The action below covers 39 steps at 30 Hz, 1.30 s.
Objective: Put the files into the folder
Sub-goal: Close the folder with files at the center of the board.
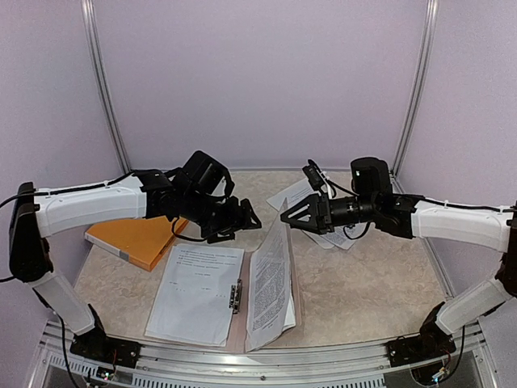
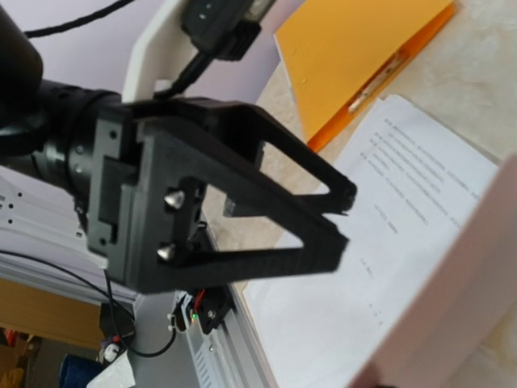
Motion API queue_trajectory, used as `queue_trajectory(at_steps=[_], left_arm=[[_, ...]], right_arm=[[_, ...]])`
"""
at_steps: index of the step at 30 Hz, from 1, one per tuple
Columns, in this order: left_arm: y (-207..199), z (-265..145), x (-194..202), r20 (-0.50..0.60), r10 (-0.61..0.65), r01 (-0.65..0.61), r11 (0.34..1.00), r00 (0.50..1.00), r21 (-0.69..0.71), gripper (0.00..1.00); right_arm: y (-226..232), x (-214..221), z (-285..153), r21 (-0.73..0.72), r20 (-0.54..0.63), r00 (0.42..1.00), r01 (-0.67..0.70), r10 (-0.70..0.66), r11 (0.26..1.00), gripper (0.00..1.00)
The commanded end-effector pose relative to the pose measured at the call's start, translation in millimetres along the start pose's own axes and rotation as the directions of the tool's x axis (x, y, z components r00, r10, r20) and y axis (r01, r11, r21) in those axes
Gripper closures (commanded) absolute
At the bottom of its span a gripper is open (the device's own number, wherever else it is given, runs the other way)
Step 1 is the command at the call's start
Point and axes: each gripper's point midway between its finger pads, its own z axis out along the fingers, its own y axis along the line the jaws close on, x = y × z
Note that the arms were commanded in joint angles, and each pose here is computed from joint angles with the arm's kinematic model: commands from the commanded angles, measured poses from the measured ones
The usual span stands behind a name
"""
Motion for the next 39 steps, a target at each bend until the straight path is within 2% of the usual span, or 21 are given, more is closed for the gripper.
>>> queue_trajectory(at_steps=[1,15,21,29,39], left_arm=[[11,-13,-2,0.024,-0.02,0.021,1.0,1.0,-0.017,0.18],[53,-43,-6,0.067,-0.092,0.097,0.992,0.994,-0.077,0.18],[83,-75,-11,0.131,-0.128,0.145,0.981,0.983,-0.132,0.16],[117,-131,-17,0.249,-0.165,0.214,0.959,0.954,-0.184,0.15],[134,-172,-17,0.33,-0.163,0.24,0.948,0.93,-0.21,0.14]], right_arm=[[15,-7,14,-0.027,-0.004,0.999,0.042,-0.042,0.999,0.4],[36,-10,62,-0.076,-0.074,0.994,0.08,-0.085,0.994,0.33],[42,-8,89,-0.106,-0.106,0.988,0.099,-0.111,0.989,0.31],[24,5,134,-0.11,-0.164,0.979,0.1,-0.117,0.989,0.3],[-24,36,191,-0.075,-0.252,0.964,0.066,-0.083,0.995,0.3]])
